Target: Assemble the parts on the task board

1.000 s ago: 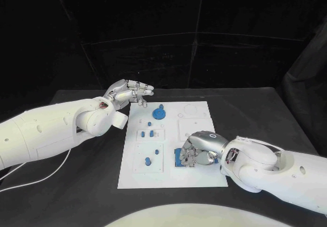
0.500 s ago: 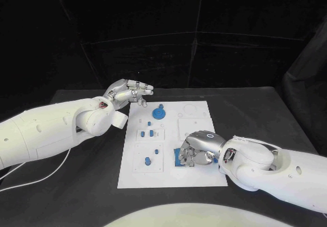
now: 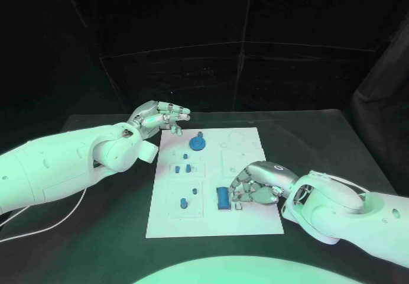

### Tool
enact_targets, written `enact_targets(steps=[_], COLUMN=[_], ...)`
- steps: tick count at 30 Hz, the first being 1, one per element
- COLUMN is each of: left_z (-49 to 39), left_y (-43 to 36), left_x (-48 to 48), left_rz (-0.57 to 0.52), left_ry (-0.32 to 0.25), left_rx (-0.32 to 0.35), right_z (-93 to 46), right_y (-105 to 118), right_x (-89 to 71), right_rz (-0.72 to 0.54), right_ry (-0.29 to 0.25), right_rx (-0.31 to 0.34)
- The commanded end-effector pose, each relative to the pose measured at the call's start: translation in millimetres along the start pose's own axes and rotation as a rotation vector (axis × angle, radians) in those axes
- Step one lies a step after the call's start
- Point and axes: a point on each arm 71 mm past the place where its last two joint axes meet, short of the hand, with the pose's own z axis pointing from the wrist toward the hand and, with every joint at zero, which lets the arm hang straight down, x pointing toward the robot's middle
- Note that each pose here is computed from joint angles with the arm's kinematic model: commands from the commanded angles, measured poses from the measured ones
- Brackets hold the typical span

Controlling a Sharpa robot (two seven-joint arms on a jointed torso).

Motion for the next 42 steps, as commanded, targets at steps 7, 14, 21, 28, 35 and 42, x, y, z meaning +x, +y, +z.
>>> enact_targets(steps=[7,14,21,28,35,42], left_z=[0.3,0.0,-0.4,-0.6,-0.8,-0.9], left_y=[-0.9,-0.9,-0.3,0.0,0.2,0.5], left_x=[0.8,1.6,1.0,1.0,0.4,0.1], left_rz=[-0.005,-0.006,-0.007,-0.008,-0.008,-0.008], left_ry=[0.006,0.008,0.008,0.010,0.010,0.011], left_rx=[0.001,0.003,0.001,-0.002,-0.003,-0.005], right_z=[-38.3,-52.0,-52.2,-43.9,-34.1,-25.1], right_y=[-51.4,-72.7,-78.4,-77.7,-72.4,-66.7], right_x=[-22.5,-27.1,-26.6,-20.7,-14.9,-9.8], right_rz=[0.109,-0.002,-0.103,-0.141,-0.159,-0.190], right_ry=[-0.046,-0.028,0.000,0.050,0.082,0.111], right_rx=[0.324,0.491,0.545,0.543,0.519,0.492])
